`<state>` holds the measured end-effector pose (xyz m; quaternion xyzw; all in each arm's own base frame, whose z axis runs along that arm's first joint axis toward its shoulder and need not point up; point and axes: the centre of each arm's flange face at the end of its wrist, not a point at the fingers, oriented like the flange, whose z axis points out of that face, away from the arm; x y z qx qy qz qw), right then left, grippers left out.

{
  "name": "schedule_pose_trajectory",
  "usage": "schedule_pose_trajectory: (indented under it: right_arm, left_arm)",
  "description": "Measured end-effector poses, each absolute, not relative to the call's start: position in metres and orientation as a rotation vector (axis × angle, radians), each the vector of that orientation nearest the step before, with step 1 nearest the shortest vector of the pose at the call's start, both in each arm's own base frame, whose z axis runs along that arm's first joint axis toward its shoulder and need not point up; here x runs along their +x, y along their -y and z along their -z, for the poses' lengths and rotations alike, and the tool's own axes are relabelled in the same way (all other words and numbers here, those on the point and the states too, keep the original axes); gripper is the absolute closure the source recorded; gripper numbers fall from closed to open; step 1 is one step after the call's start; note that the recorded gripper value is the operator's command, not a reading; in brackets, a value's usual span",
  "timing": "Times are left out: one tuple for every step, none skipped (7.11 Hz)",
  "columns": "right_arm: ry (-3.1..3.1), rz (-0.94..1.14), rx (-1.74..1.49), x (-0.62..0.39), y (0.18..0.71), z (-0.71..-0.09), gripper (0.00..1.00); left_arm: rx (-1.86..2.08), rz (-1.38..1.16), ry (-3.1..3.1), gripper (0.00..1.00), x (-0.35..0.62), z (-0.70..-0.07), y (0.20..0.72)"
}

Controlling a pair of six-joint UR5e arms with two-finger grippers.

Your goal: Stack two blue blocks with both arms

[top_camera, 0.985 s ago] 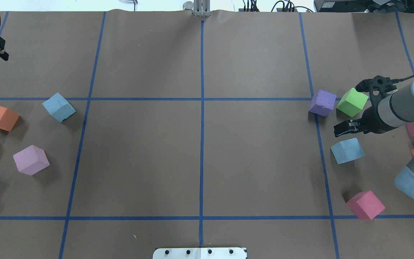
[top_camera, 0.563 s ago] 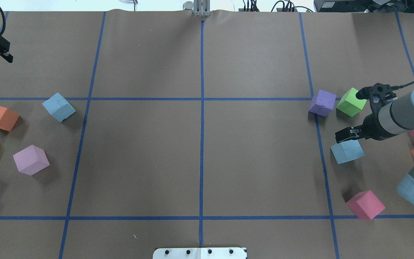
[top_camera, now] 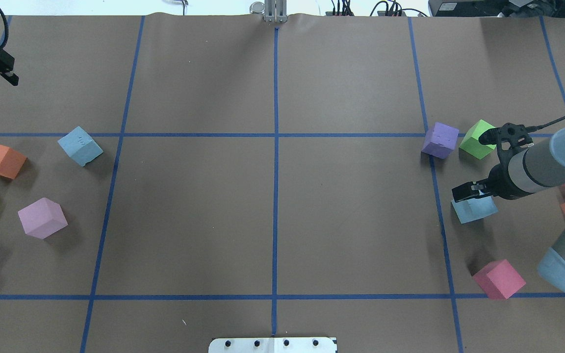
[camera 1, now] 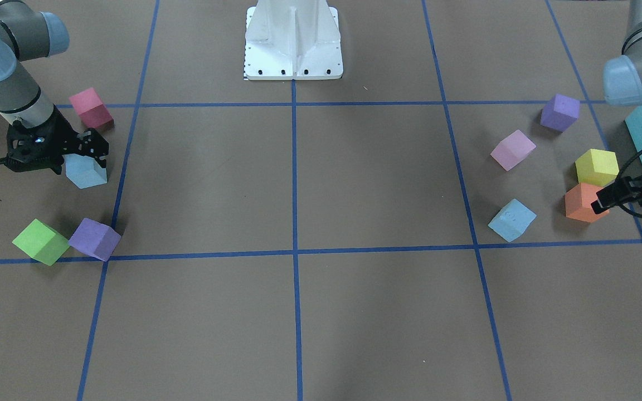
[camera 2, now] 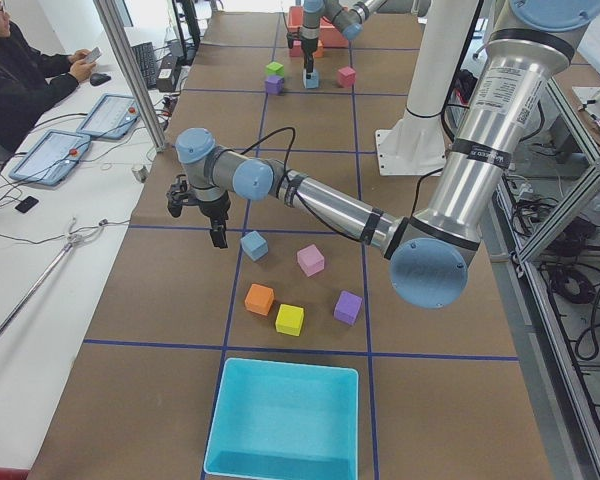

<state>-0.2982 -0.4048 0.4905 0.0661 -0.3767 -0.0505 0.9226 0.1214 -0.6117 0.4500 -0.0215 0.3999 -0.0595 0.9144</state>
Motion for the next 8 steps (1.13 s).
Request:
schedule_pose_trajectory:
  right_arm:
    - [0.771,0.106,0.136,-0.302,0.403,-0.491,0.06]
    - [0.767,0.109,0.136,-0.304,0.403,-0.494,0.1]
    - [0.763,0.112,0.136,-0.305,0.403,-0.497,0.12]
    - [0.764,0.116,0.139,-0.306,0.404,-0.499,0.17]
    - [0.767,0.12,0.143,-0.307,0.404,-0.503,0.25]
    - [0.771,0.123,0.148,-0.308,0.404,-0.506,0.32]
    - [0.775,0.125,0.152,-0.308,0.404,-0.506,0.38]
    - [0.777,0.127,0.155,-0.309,0.404,-0.506,0.45]
  left_arm:
    - [-0.045,0.121,-0.823,0.0,0.122,-0.45,0.611]
    - [-0.046,0.119,-0.823,0.0,0.124,-0.45,0.611]
    - [-0.047,0.117,-0.823,0.0,0.125,-0.45,0.611]
    - [-0.046,0.116,-0.822,0.0,0.126,-0.45,0.611]
    - [-0.045,0.114,-0.814,0.0,0.128,-0.451,0.611]
    - [-0.047,0.117,-0.803,0.0,0.134,-0.45,0.611]
    - [-0.06,0.133,-0.799,0.0,0.146,-0.446,0.612]
    - [-0.073,0.148,-0.8,0.0,0.16,-0.44,0.612]
